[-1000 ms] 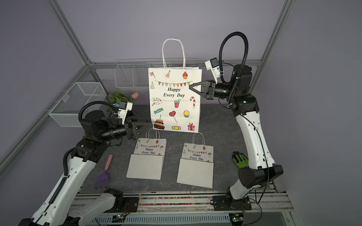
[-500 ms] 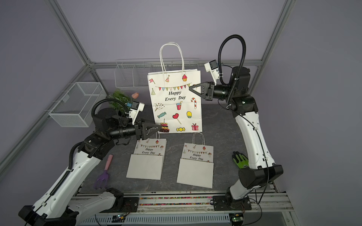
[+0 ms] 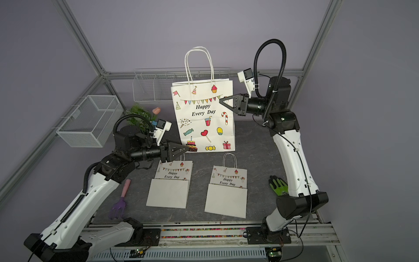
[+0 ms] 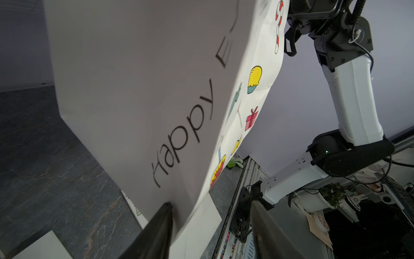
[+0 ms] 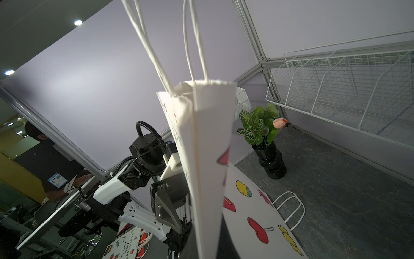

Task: Put away the paper bag
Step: Press the paper bag.

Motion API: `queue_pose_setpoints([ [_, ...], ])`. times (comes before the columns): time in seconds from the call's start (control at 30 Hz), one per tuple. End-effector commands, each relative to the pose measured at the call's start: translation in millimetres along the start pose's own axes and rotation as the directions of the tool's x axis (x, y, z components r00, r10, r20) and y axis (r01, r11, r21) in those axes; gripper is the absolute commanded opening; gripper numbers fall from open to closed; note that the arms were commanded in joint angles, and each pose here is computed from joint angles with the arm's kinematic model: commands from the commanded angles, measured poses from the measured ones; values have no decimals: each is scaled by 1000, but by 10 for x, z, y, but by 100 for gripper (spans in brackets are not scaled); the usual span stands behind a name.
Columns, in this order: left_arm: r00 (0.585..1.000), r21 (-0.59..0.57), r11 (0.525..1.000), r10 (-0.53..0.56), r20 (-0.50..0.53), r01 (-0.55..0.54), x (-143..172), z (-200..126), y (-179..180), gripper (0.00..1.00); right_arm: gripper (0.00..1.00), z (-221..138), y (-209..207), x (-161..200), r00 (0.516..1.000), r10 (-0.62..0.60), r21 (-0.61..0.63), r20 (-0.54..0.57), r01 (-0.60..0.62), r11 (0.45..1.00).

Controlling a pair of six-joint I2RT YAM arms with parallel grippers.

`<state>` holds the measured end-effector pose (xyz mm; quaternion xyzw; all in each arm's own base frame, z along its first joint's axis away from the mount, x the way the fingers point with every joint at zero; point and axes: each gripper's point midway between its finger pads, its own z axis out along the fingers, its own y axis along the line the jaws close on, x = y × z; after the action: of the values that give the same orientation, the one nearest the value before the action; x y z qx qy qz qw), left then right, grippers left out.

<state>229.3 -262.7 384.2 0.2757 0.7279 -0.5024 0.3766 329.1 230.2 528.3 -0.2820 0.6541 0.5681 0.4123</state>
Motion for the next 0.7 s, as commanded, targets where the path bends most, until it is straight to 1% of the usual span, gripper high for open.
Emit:
queue_pose_setpoints([
  [0.0,1000,13,1000,18,-11,-18,-3,34,-47,52,7,-62,243,-141,997,-68,-17,47,69,997],
  [0.17,1000,15,1000,25,-15,-25,5,102,-39,37,7,-73,274,-151,996,-67,-24,59,69,997],
  [0.3,999,17,999,33,-14,-33,-3,123,-57,20,7,-83,288,-149,996,-68,-23,60,70,997],
  [0.37,999,16,999,36,-10,-35,-11,121,-60,15,7,-84,299,-152,996,-71,-23,61,73,997],
  [0.43,999,11,999,39,-6,-39,-16,117,-60,15,7,-87,303,-155,996,-71,-22,62,73,997],
  [0.47,999,3,999,42,-3,-42,-18,111,-52,19,7,-91,309,-157,995,-74,-22,62,75,997],
  [0.53,999,-24,998,52,3,-51,-25,89,-23,39,7,-91,316,-152,996,-72,-22,61,74,997],
  [0.57,998,-38,997,61,11,-60,-35,76,-12,52,7,-97,319,-153,995,-72,-21,62,74,997],
  [0.6,998,-50,997,66,17,-65,-41,59,-6,61,7,-95,321,-150,996,-71,-21,61,73,997],
  [0.63,997,-58,996,73,24,-71,-55,49,2,65,7,-97,321,-148,996,-71,-21,61,72,997],
  [0.67,997,-63,995,76,30,-74,-67,40,-1,68,7,-93,313,-142,996,-67,-21,59,69,997],
])
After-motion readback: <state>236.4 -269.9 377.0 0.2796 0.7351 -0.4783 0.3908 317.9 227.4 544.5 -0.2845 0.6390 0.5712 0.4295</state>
